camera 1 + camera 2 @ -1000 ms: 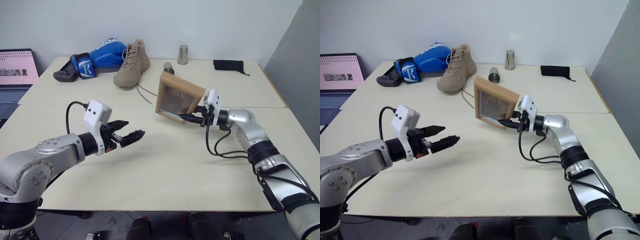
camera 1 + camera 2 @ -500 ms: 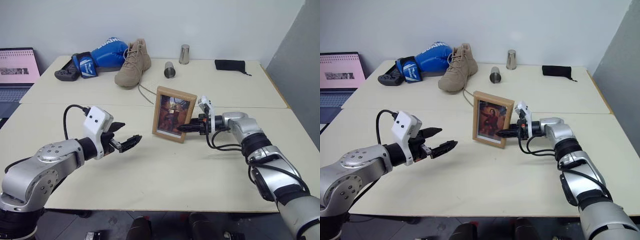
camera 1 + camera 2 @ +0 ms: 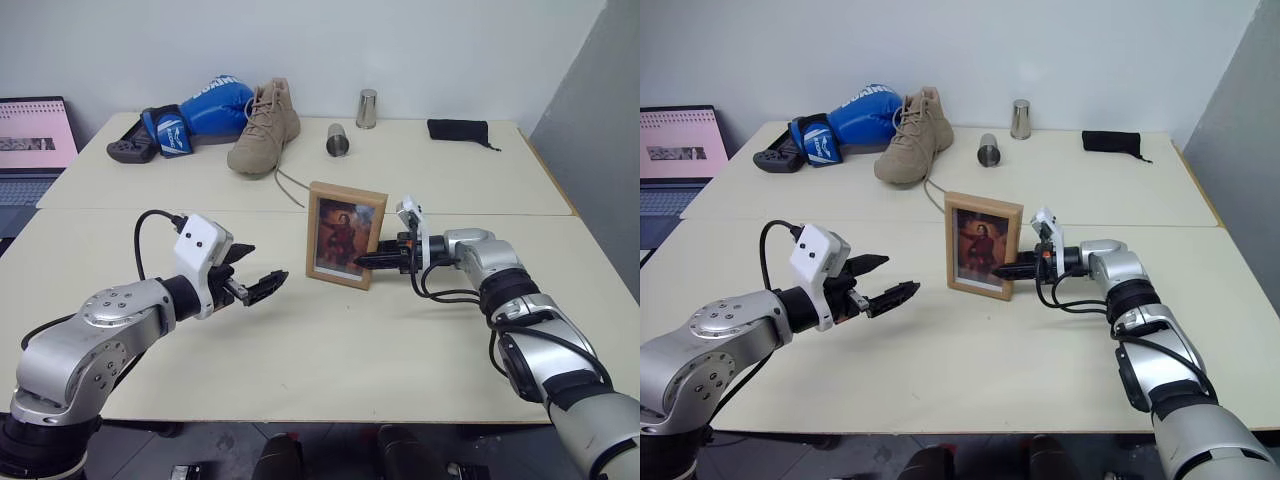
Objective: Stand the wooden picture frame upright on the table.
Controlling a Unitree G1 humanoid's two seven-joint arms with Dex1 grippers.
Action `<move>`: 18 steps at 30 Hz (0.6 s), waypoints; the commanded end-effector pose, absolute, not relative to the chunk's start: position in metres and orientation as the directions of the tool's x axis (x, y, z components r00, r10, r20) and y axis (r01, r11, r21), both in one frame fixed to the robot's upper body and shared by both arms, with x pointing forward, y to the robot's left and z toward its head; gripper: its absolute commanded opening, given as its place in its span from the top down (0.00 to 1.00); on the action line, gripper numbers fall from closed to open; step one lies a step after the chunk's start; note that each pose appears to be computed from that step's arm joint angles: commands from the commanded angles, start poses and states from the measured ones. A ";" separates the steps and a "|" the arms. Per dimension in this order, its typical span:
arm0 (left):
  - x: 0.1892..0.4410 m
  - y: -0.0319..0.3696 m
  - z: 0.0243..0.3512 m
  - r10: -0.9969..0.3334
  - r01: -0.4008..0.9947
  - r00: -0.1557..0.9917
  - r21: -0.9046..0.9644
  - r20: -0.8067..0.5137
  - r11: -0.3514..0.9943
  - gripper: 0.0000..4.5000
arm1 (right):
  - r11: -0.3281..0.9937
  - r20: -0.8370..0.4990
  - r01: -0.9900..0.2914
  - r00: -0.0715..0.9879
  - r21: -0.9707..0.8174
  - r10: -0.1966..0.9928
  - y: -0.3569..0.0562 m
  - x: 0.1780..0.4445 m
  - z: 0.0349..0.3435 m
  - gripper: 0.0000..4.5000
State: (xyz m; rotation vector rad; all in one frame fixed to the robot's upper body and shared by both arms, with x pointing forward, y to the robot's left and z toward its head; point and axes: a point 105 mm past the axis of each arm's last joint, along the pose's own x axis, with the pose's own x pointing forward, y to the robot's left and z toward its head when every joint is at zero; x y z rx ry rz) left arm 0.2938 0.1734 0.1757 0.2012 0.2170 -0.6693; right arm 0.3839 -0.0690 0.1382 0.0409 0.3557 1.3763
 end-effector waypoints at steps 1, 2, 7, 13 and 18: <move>0.297 0.172 0.181 -0.600 0.639 0.763 0.147 -0.238 0.755 0.00 | 0.206 -0.208 -0.959 0.166 0.193 0.964 -0.076 0.385 0.148 0.31; 0.298 0.172 0.181 -0.602 0.641 0.762 0.146 -0.239 0.753 0.00 | 0.213 -0.214 -0.958 0.171 0.191 0.962 -0.080 0.384 0.147 0.28; 0.302 0.174 0.180 -0.604 0.645 0.758 0.144 -0.247 0.751 0.00 | 0.248 -0.251 -0.957 0.206 0.147 0.946 -0.106 0.378 0.145 0.02; 0.317 0.195 0.176 -0.569 0.600 0.788 0.088 -0.233 0.795 0.00 | 0.367 -0.260 -0.929 0.368 -0.055 0.893 -0.153 0.359 0.167 0.01; 0.326 0.203 0.186 -0.585 0.608 0.782 0.056 -0.214 0.792 0.00 | 0.392 -0.230 -0.916 0.402 -0.088 0.886 -0.148 0.324 0.195 0.01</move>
